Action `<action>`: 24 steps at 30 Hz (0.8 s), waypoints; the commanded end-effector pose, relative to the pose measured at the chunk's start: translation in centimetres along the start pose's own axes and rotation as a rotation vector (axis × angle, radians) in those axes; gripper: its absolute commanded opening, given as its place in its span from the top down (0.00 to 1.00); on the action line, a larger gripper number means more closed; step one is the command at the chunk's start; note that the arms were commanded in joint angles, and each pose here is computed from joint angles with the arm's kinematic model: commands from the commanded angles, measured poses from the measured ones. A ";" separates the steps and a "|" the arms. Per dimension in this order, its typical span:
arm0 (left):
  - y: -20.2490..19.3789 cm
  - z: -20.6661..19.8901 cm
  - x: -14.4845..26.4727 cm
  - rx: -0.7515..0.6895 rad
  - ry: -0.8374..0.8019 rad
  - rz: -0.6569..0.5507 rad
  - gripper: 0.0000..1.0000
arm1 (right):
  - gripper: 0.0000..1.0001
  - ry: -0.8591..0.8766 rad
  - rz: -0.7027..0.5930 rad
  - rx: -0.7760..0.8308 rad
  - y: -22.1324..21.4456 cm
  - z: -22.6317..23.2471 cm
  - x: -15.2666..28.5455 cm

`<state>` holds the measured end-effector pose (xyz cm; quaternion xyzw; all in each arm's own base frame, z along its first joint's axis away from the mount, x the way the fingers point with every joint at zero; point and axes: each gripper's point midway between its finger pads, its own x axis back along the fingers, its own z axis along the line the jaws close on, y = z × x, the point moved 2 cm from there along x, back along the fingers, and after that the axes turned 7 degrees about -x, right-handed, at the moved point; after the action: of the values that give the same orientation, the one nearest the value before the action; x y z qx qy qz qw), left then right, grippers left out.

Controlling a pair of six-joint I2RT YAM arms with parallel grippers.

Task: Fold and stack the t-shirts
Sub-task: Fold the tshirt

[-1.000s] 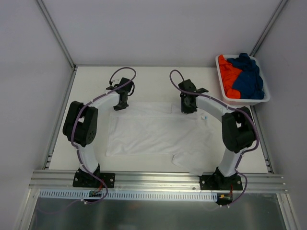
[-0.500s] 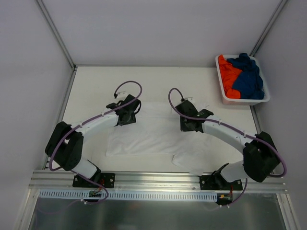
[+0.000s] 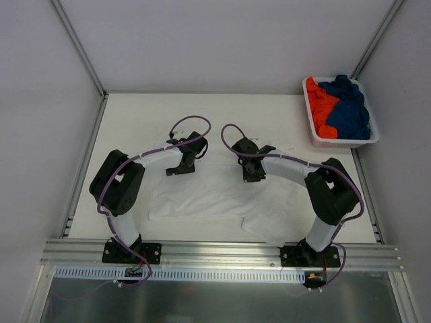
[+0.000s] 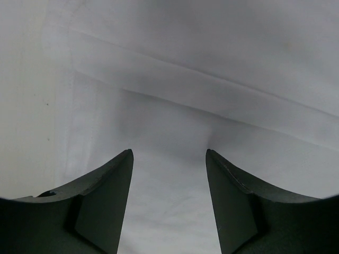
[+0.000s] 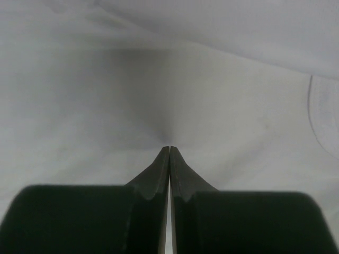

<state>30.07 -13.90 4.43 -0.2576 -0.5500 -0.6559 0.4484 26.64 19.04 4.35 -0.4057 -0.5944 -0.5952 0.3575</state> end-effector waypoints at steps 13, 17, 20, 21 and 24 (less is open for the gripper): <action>1.0 -0.1 -3.4 -0.013 0.064 0.056 0.43 | 0.99 -0.015 0.018 -0.054 2.7 0.5 -2.4; 1.5 -0.5 -3.8 -0.018 0.053 0.064 0.44 | 0.99 0.005 0.026 -0.066 3.8 0.8 -2.8; 2.2 -0.6 -3.9 -0.016 0.047 0.059 0.43 | 0.99 0.022 0.031 -0.082 5.0 1.0 -3.2; 2.2 -0.6 -4.1 -0.016 0.046 0.065 0.43 | 0.99 0.030 0.037 -0.091 5.4 0.9 -3.4; 3.0 -0.8 -4.5 -0.014 0.035 0.070 0.44 | 0.99 0.042 0.056 -0.097 6.5 1.1 -4.0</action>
<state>35.51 -13.87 3.96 -0.2355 -0.5575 -0.6530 0.4553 33.39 19.62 3.73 -0.4204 -0.5562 -0.6259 0.3495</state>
